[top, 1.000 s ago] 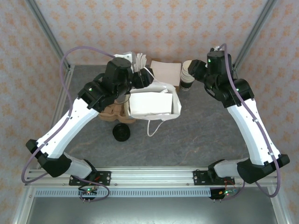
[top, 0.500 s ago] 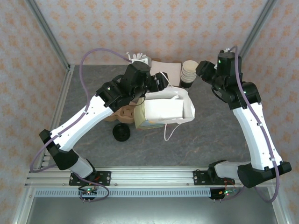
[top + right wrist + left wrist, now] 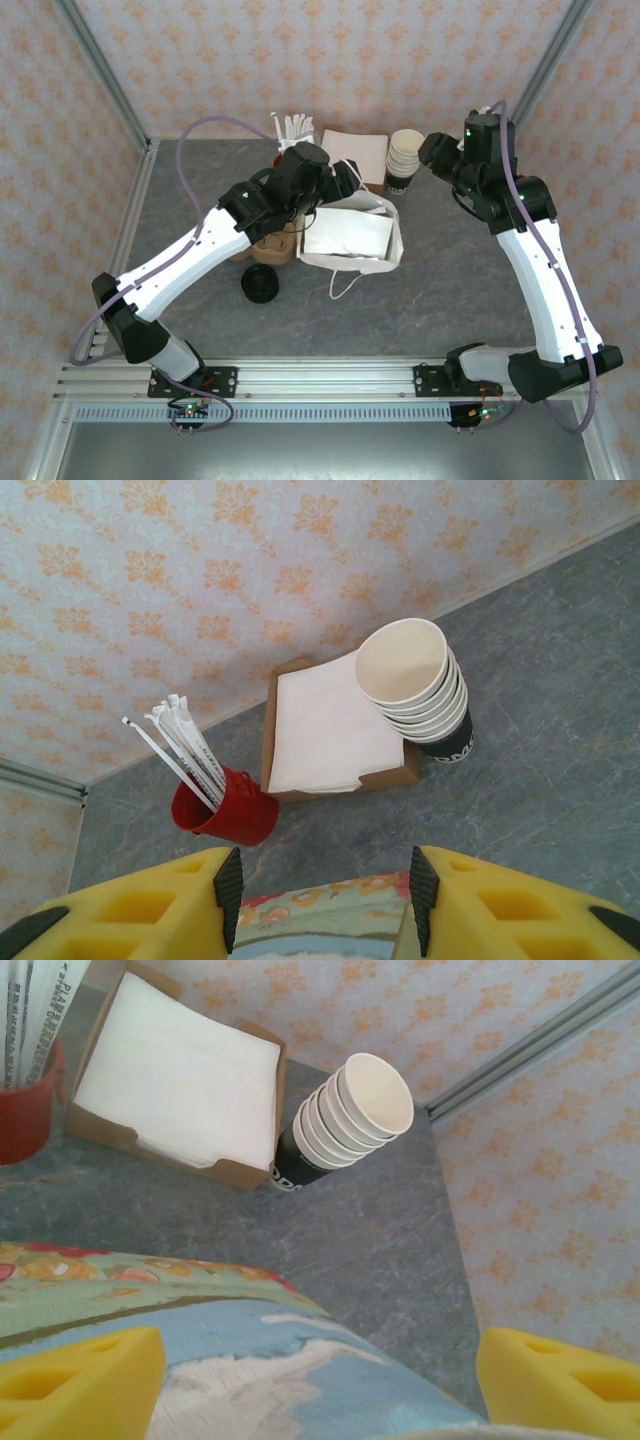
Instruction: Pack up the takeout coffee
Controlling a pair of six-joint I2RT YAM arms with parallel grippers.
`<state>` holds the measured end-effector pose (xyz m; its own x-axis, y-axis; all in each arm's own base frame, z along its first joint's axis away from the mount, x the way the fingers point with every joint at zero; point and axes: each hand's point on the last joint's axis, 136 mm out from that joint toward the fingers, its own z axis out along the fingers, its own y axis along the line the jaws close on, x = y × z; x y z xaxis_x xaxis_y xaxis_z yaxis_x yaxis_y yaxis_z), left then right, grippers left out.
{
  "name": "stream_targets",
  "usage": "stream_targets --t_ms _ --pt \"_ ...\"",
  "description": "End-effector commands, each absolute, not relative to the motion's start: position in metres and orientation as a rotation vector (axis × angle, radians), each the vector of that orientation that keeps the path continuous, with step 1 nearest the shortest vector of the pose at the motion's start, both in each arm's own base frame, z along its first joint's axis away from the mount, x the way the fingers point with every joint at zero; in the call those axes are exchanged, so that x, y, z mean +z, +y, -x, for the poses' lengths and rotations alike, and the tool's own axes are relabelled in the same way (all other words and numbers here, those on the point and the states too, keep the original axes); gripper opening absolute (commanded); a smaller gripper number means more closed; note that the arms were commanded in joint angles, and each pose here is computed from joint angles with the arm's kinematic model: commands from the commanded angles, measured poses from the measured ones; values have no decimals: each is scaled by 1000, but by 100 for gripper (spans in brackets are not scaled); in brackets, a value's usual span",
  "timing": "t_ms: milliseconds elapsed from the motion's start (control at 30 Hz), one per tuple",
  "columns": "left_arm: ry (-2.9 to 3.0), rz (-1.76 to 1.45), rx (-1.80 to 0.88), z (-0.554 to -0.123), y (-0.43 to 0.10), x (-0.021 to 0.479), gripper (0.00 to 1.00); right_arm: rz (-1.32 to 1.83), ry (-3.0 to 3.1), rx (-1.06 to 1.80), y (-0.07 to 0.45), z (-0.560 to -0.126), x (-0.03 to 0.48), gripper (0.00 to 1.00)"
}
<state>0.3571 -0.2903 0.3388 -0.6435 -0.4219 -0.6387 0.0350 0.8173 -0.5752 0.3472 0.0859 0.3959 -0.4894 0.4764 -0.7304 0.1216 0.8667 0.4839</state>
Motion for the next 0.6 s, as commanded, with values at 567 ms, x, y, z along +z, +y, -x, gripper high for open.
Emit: stream_targets --t_ms 567 --pt "2216 366 -529 -403 -268 305 92 -453 2097 475 86 -352 383 50"
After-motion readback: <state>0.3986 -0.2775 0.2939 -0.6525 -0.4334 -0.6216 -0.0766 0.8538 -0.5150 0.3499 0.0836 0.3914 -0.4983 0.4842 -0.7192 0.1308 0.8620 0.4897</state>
